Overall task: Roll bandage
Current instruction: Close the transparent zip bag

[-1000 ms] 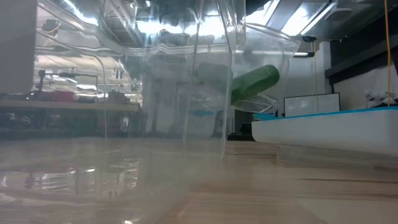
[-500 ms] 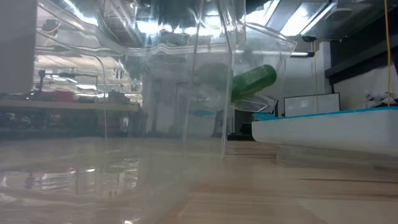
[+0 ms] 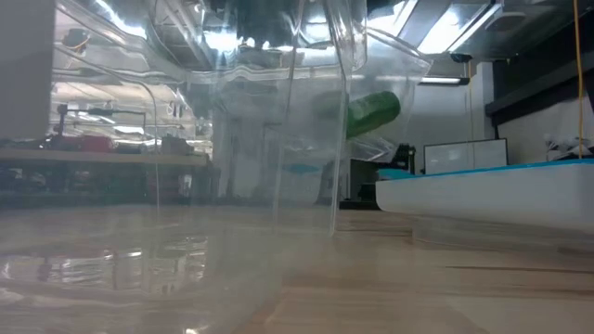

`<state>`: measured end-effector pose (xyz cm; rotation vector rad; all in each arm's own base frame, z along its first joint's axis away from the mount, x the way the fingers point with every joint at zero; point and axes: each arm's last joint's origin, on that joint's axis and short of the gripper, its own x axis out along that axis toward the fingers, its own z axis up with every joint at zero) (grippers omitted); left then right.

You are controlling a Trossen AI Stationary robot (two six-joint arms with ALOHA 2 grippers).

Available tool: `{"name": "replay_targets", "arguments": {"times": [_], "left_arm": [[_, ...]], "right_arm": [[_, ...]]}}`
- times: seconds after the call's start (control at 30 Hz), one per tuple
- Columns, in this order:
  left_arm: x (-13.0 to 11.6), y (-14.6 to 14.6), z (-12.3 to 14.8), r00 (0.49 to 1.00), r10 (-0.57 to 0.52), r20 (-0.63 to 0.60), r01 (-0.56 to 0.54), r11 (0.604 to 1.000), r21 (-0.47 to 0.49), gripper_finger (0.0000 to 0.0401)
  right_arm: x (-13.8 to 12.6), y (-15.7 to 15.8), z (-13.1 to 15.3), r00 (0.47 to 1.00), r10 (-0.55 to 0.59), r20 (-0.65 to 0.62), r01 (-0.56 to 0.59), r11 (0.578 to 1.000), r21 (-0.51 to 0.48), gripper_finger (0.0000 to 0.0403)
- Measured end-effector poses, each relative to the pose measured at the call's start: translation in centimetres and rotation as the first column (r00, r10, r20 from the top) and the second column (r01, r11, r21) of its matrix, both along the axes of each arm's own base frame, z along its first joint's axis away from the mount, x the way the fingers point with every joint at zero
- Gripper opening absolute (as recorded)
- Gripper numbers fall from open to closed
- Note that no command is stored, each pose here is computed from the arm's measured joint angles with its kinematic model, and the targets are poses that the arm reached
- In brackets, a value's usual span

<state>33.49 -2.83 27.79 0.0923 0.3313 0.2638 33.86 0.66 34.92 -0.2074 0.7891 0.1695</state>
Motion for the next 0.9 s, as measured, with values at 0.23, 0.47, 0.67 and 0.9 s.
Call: {"name": "replay_targets", "arguments": {"times": [0.23,0.47,0.67,0.9], "left_arm": [[0.24,-0.05,0.32,0.999,-0.027,0.028,0.025,0.998,0.066,0.0120],[0.26,-0.10,0.34,0.999,-0.040,0.021,0.038,0.995,0.093,0.0009],[0.20,-0.54,0.37,0.998,-0.056,0.017,0.053,0.993,0.109,0.0002],[0.15,-0.91,0.42,0.998,-0.064,0.013,0.061,0.989,0.137,0.0000]], "right_arm": [[0.13,0.10,0.23,0.999,0.024,0.026,-0.025,0.999,0.025,0.0019],[0.13,0.06,0.24,1.000,0.018,0.026,-0.018,0.999,0.028,0.0019],[0.07,0.06,0.19,1.000,0.012,0.016,-0.012,1.000,0.022,0.0019],[0.05,0.05,0.18,1.000,0.006,0.014,-0.006,1.000,0.017,0.0026]]}}
